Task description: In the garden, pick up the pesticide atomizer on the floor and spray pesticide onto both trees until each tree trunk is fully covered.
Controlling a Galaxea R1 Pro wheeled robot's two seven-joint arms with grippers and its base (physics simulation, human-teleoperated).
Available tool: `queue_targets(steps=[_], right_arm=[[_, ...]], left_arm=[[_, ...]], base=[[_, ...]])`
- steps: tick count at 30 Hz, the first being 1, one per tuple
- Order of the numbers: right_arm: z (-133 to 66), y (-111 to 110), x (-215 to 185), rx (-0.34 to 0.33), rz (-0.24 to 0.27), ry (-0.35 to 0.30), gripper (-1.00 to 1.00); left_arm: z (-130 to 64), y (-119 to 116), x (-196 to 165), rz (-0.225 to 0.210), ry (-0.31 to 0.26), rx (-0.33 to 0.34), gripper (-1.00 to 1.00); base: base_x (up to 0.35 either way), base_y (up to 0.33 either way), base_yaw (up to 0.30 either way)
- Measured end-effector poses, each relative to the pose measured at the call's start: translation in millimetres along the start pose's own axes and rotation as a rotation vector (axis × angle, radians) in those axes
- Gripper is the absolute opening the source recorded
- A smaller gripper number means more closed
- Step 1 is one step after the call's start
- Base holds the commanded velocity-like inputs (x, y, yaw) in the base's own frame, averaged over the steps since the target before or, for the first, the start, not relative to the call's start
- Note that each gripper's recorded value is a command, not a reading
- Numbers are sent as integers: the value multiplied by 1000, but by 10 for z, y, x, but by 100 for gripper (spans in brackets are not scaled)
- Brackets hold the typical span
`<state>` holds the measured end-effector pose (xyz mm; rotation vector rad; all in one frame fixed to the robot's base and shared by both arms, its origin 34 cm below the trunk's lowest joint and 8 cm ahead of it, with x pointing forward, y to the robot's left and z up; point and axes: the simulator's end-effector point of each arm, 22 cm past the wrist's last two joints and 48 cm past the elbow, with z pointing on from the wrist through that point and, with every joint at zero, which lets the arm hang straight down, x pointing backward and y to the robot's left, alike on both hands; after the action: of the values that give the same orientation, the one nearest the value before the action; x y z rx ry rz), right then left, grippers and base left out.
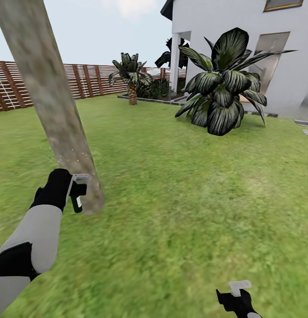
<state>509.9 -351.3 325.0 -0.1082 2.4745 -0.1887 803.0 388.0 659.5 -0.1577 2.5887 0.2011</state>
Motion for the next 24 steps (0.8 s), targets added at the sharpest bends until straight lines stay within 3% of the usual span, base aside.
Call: queue_targets(steps=[5, 11, 13, 16, 18, 24], right_arm=[[1, 0, -6, 0, 0, -1, 100], [0, 12, -9, -1, 1, -2, 100], [0, 13, -9, -2, 0, -2, 100], [0, 15, -10, -2, 0, -2, 100], [0, 21, -10, -3, 1, -2, 100], [-1, 25, -10, -3, 1, -2, 100]], left_arm=[[1, 19, 4, -2, 1, -2, -100], [2, 48, 11, -2, 2, -7, -100], [36, 186, 86, -3, 13, -30, -100], [72, 584, 214, -19, 32, -83, -100], [79, 664, 244, -26, 36, -90, -100], [119, 532, 290, -26, 48, -63, -100]], base=[[38, -272, 34], [138, -260, 251], [197, -223, 276], [225, -199, 277], [234, -191, 277], [259, -163, 173]])
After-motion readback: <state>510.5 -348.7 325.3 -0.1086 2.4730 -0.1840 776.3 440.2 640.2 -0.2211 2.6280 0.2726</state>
